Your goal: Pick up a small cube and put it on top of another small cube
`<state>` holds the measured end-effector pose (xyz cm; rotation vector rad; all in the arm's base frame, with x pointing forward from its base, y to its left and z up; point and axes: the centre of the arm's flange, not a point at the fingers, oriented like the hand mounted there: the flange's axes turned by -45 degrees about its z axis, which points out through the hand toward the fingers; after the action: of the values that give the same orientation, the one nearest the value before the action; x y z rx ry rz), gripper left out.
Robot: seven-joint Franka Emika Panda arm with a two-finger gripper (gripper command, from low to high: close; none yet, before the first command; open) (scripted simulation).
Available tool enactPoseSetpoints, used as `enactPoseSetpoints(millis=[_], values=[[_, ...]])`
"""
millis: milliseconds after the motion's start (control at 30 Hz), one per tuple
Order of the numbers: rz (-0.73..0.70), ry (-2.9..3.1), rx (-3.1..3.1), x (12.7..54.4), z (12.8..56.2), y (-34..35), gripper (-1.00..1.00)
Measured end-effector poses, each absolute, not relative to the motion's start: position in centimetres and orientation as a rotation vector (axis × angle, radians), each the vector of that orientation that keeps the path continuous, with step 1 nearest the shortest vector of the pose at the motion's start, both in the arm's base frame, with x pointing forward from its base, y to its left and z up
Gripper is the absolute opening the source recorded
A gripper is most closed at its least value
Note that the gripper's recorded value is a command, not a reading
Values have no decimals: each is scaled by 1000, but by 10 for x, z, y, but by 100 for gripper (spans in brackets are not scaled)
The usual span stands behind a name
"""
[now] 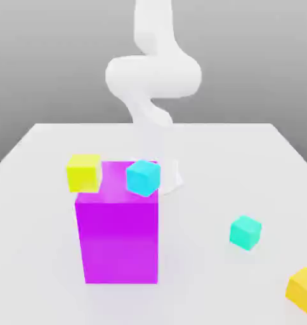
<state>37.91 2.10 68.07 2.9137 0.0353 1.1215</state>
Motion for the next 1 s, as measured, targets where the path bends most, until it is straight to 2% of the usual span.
enactPoseSetpoints(millis=[267,500,767,1000], values=[[801,249,2949,461,564,95,0],[543,458,2968,493,447,162,0],[255,723,2984,481,309,241,0],[19,921,2999,440,196,295,0]])
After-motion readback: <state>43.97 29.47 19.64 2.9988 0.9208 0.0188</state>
